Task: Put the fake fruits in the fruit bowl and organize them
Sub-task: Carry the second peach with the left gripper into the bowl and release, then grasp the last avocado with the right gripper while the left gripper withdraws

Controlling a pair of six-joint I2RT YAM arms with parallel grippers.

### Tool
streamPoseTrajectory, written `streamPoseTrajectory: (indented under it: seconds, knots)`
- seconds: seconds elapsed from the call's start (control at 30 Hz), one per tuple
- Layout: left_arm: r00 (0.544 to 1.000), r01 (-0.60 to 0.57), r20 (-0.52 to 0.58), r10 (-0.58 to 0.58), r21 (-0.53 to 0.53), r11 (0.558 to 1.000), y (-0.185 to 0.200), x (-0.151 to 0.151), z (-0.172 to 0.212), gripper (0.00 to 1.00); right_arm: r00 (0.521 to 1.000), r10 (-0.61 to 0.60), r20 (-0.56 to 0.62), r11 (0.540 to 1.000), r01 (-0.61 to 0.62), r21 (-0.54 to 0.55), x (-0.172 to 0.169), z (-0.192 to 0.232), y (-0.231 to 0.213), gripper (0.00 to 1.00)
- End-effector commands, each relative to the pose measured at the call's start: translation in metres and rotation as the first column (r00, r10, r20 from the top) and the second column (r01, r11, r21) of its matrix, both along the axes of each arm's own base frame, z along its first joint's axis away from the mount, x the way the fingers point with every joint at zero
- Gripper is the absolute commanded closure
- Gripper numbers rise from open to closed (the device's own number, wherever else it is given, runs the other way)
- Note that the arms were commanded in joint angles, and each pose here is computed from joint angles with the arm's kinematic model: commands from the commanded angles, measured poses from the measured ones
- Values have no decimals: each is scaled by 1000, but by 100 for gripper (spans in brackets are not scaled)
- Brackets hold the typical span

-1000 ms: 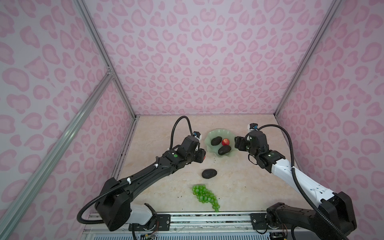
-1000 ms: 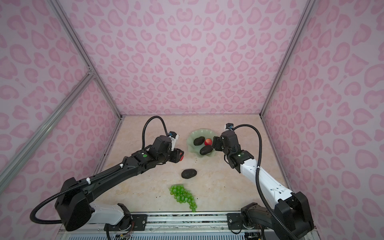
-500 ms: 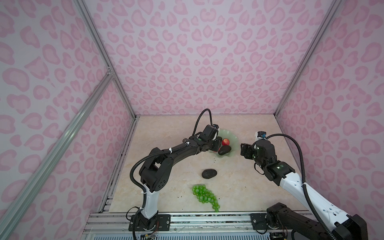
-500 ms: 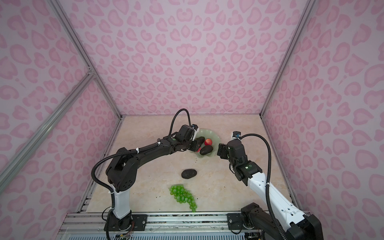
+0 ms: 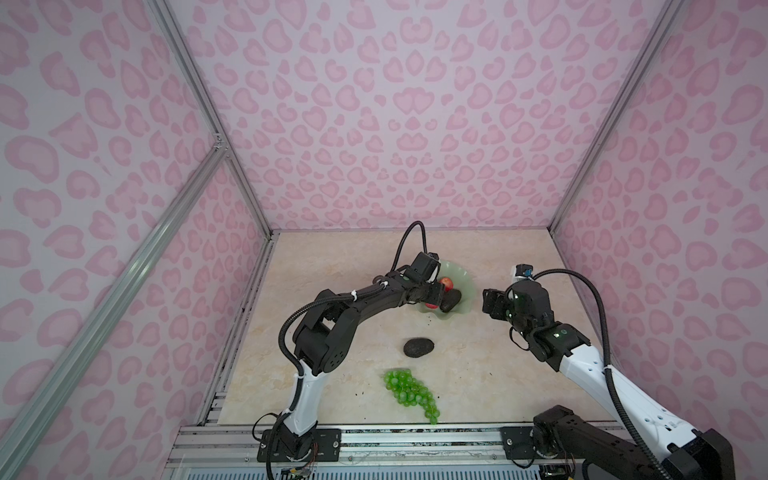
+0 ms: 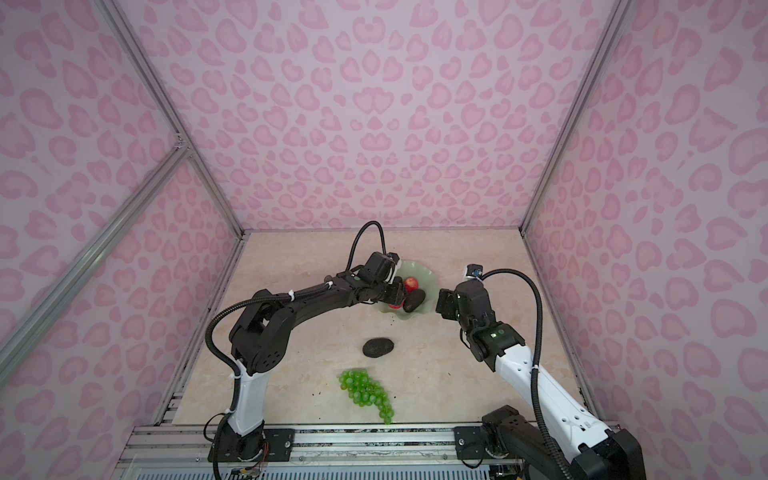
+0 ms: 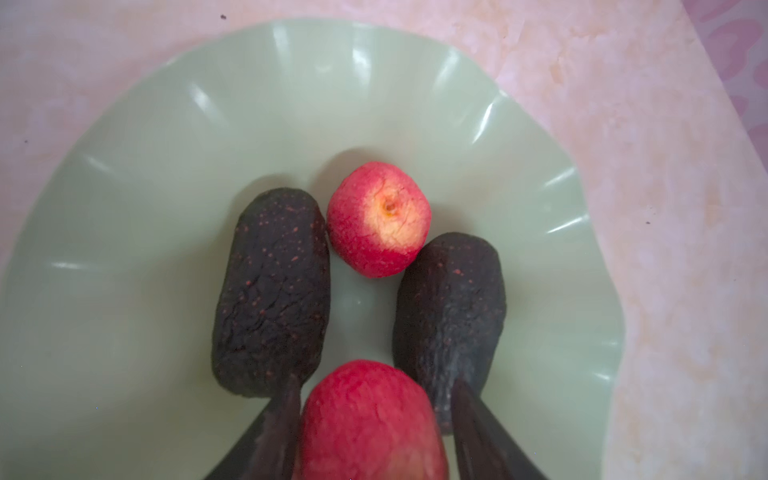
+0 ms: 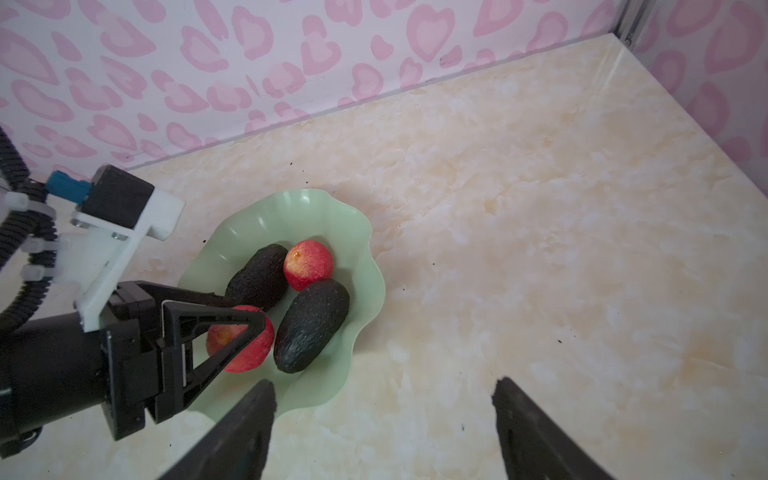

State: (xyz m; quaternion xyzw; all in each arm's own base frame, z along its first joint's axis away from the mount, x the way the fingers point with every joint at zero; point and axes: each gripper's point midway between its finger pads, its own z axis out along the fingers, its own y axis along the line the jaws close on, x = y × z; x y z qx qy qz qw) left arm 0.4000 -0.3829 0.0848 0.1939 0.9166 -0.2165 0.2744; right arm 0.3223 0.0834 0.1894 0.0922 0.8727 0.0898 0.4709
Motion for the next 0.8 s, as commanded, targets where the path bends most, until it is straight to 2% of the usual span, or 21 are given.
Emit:
streamPoseTrajectory:
  seconds: [0.0, 0.17, 0.27, 0.43, 0.57, 0.77]
  knots:
    - [999, 9, 45, -6, -53, 999, -6, 5, 32, 35, 1000, 9, 15, 1000, -9, -5, 2, 5, 1, 17]
    - [990, 9, 138, 5, -96, 995, -2, 9, 81, 31, 999, 42, -1, 999, -42, -10, -1, 2, 4, 17]
    - [971, -6, 235, 42, -152, 988, 12, 9, 131, 30, 993, 118, -7, 993, -118, -2, -4, -1, 15, 18]
    - [894, -20, 434, 108, -203, 979, 53, -9, 225, 29, 951, 307, -27, 951, -307, 25, -15, -9, 46, 18]
    - [829, -76, 529, 181, -214, 974, 100, -30, 261, 27, 884, 463, -70, 884, -466, -38, -31, -17, 80, 18]
    - [784, -237, 538, 309, -201, 951, 178, -59, 235, 23, 729, 671, -138, 721, -684, -106, -64, -32, 140, 17]
